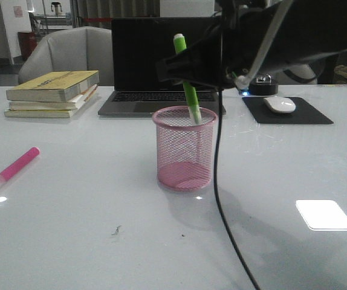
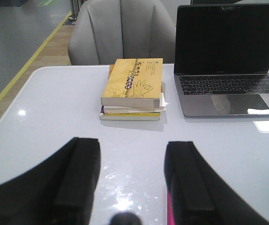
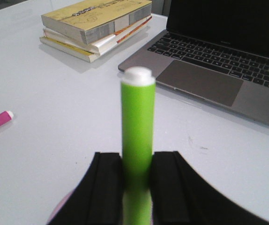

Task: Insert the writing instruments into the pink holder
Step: 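Lower the green marker into the holder and open the right gripper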

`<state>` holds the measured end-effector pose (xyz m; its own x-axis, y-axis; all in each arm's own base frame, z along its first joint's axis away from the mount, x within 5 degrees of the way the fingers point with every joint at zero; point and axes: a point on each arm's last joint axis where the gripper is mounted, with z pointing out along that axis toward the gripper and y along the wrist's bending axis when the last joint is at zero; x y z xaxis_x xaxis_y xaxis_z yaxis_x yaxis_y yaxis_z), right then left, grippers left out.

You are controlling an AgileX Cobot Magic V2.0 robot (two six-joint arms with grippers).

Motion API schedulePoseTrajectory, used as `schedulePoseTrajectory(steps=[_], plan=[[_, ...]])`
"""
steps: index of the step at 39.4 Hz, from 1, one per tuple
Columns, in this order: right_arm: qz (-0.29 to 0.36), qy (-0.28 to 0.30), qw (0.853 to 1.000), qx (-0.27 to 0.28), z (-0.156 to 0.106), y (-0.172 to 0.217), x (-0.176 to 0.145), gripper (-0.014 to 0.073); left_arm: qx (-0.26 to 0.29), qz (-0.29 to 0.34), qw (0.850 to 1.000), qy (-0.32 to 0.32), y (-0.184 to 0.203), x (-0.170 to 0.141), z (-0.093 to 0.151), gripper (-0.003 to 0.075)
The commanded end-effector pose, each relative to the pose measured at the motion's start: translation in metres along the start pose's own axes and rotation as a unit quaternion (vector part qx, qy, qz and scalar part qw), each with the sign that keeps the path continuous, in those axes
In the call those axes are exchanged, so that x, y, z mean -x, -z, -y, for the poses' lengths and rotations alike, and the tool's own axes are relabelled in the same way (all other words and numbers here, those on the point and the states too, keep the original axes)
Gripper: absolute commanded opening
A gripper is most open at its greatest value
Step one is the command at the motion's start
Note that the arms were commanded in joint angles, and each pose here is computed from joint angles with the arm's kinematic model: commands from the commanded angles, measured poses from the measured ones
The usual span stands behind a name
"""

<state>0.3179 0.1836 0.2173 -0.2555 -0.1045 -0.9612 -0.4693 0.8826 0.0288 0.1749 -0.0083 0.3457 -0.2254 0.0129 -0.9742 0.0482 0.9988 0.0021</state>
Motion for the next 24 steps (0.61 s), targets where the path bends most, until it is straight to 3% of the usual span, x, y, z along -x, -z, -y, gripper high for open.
schedulePoseTrajectory(steps=[1, 13, 16, 21, 24], plan=[[0.093, 0.002, 0.996, -0.002, 0.0004, 0.0122, 0.0282, 0.0057, -0.001, 0.060, 0.998, 0.008, 0.0041, 0.0195, 0.0001, 0.0393], [0.105, 0.002, 0.994, -0.002, 0.0002, 0.0119, 0.0286, 0.0086, -0.001, 0.060, 0.998, 0.008, 0.0041, 0.0195, 0.0001, 0.0393], [0.101, 0.002, 0.995, -0.002, 0.0001, 0.0118, 0.0280, 0.0179, -0.001, 0.060, 0.998, 0.008, 0.0041, 0.0195, 0.0001, 0.0393], [0.100, 0.002, 0.995, -0.002, 0.0001, 0.0118, 0.0278, 0.0479, -0.001, 0.060, 0.998, 0.008, 0.0041, 0.0195, 0.0001, 0.0393], [0.099, 0.003, 0.995, -0.002, 0.0001, 0.0131, 0.0291, 0.0521, -0.001, 0.060, 0.998, 0.008, 0.0041, 0.0195, 0.0001, 0.0393]])
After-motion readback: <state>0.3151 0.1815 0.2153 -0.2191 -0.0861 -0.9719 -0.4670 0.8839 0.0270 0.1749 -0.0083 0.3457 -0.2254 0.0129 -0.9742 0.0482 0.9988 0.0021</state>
